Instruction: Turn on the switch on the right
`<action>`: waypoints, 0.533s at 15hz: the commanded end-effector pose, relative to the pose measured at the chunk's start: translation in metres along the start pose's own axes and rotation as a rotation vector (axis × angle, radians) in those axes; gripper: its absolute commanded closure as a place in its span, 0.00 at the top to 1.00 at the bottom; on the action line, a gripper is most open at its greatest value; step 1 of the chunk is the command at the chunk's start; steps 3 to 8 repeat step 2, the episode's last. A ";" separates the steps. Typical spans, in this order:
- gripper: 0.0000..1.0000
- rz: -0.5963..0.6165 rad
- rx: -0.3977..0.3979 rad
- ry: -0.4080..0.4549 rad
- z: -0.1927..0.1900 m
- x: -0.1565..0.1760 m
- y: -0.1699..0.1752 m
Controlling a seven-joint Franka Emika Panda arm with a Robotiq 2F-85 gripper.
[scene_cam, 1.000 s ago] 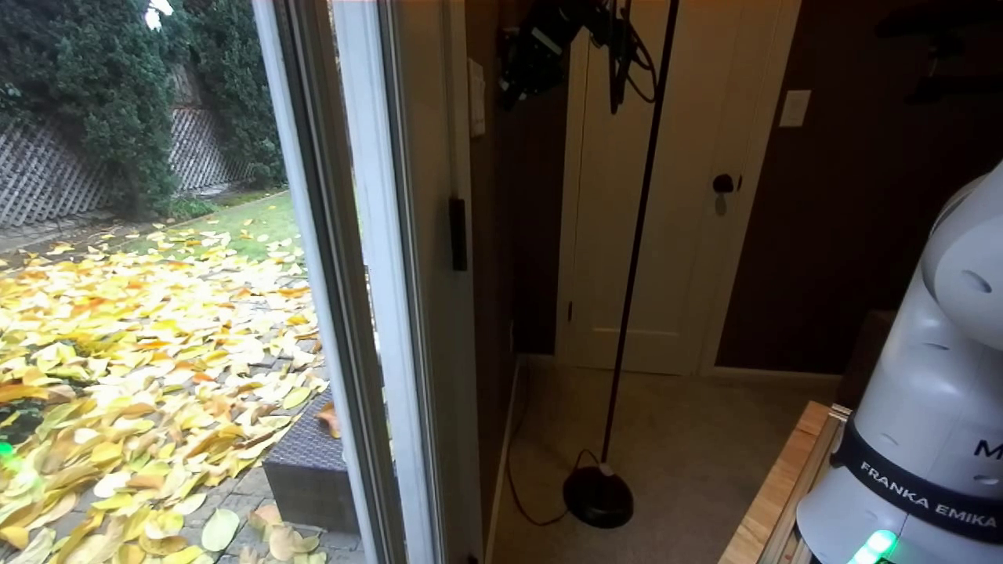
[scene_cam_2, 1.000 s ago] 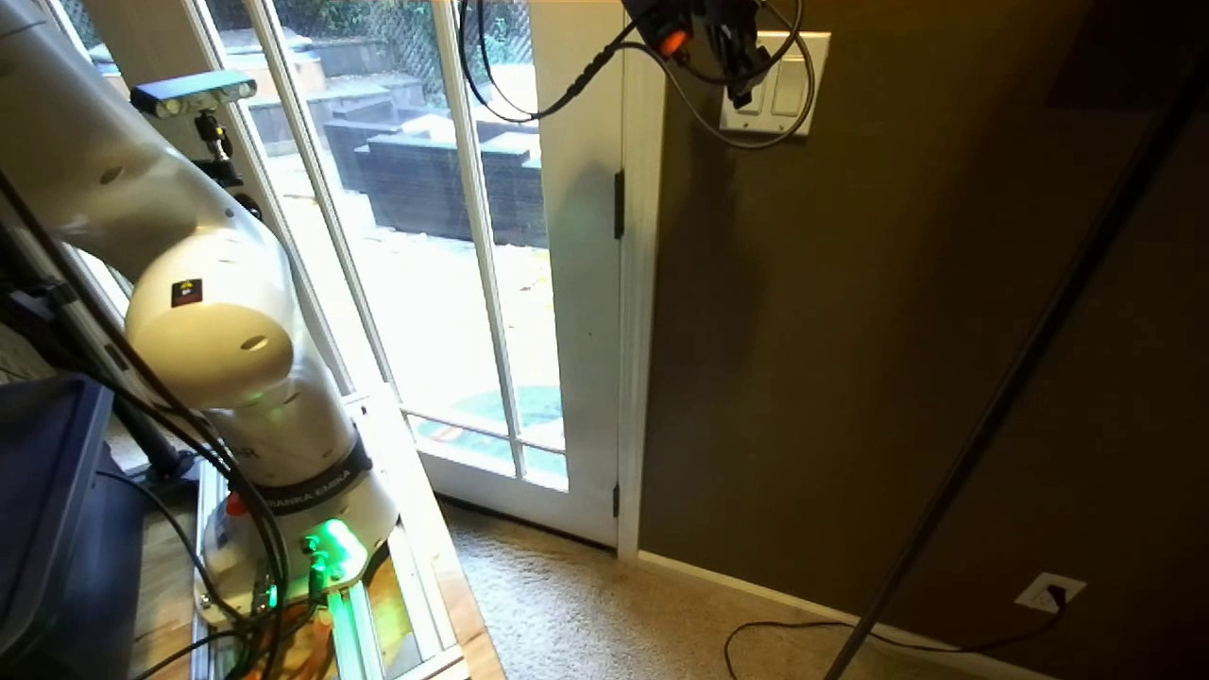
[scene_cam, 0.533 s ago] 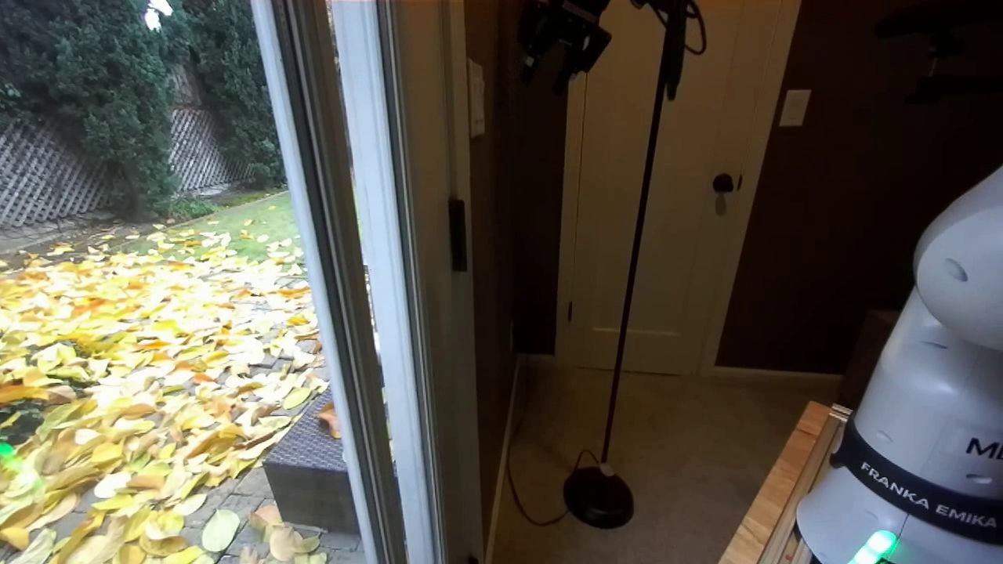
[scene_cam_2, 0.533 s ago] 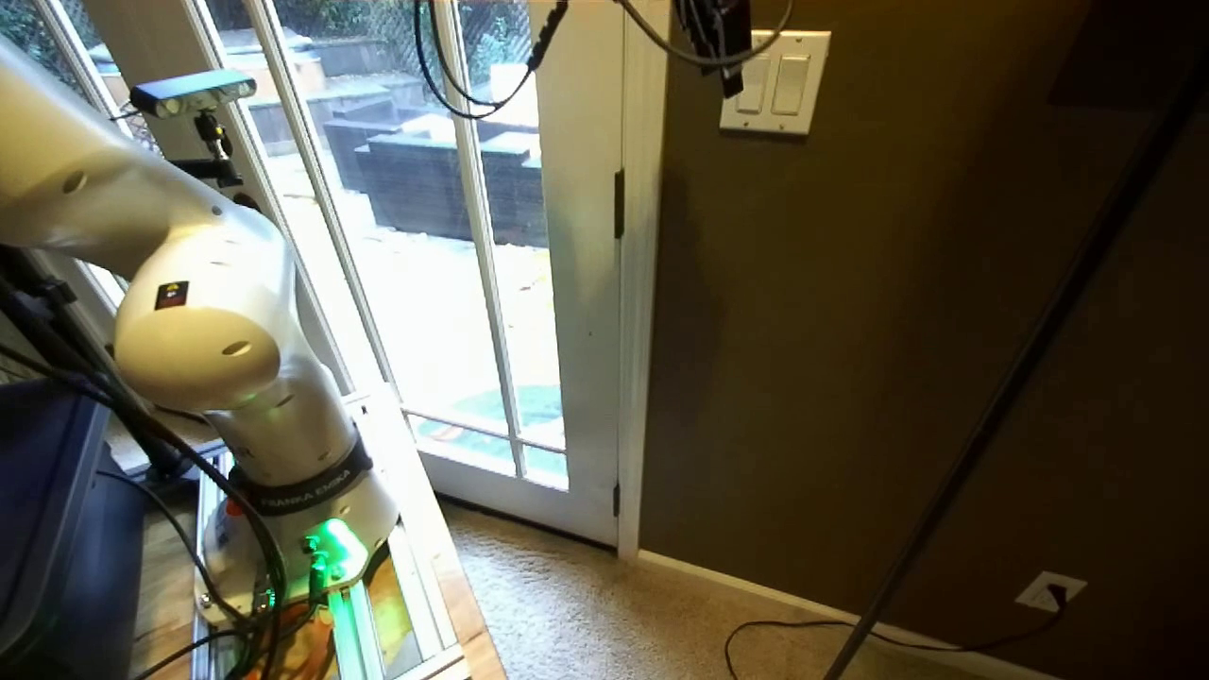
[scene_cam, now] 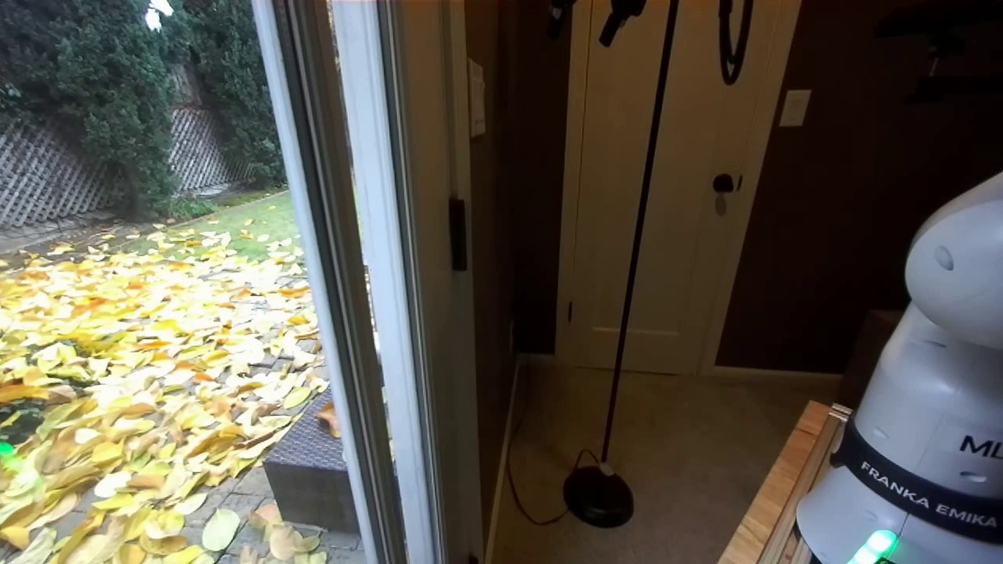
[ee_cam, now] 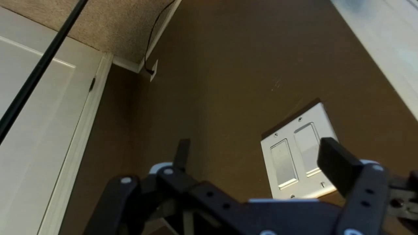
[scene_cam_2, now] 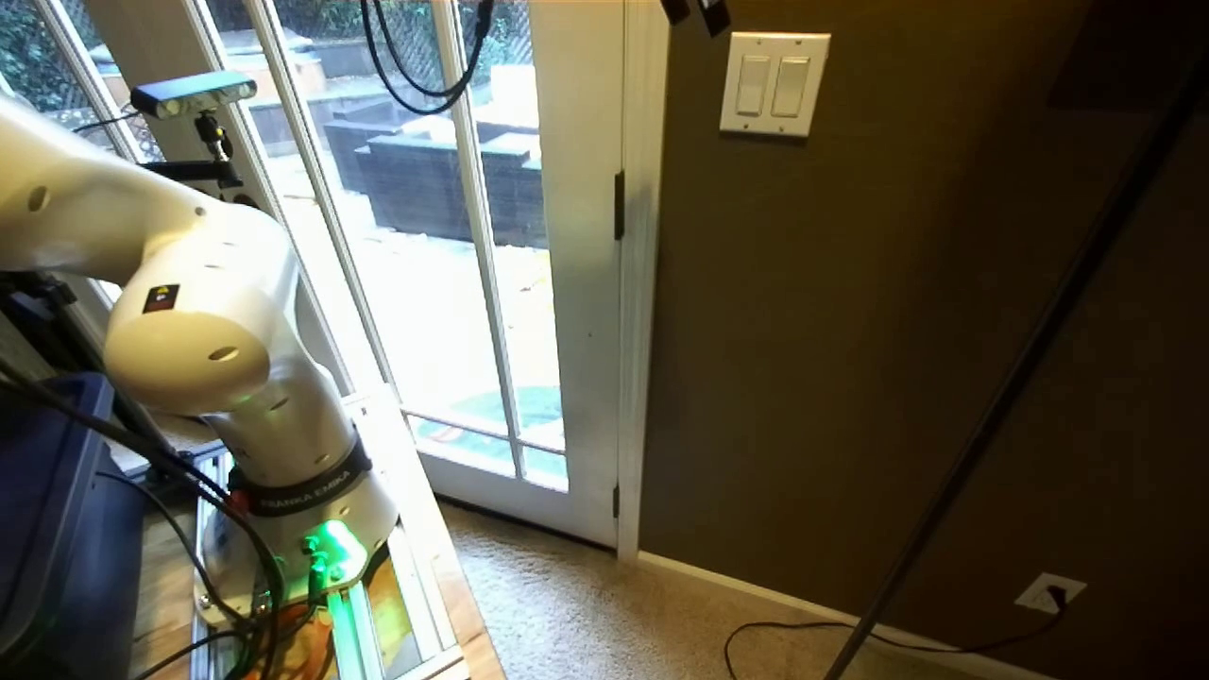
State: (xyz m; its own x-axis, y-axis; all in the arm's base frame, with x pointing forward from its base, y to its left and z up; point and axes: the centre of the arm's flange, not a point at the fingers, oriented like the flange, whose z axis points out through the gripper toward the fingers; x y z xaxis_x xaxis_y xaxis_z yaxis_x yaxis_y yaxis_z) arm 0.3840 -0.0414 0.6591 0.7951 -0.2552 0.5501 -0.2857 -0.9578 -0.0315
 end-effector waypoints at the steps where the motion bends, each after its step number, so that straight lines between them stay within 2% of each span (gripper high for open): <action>1: 1.00 0.000 -0.001 -0.001 0.001 0.000 0.000; 8: 1.00 0.000 -0.002 -0.002 0.001 0.000 0.000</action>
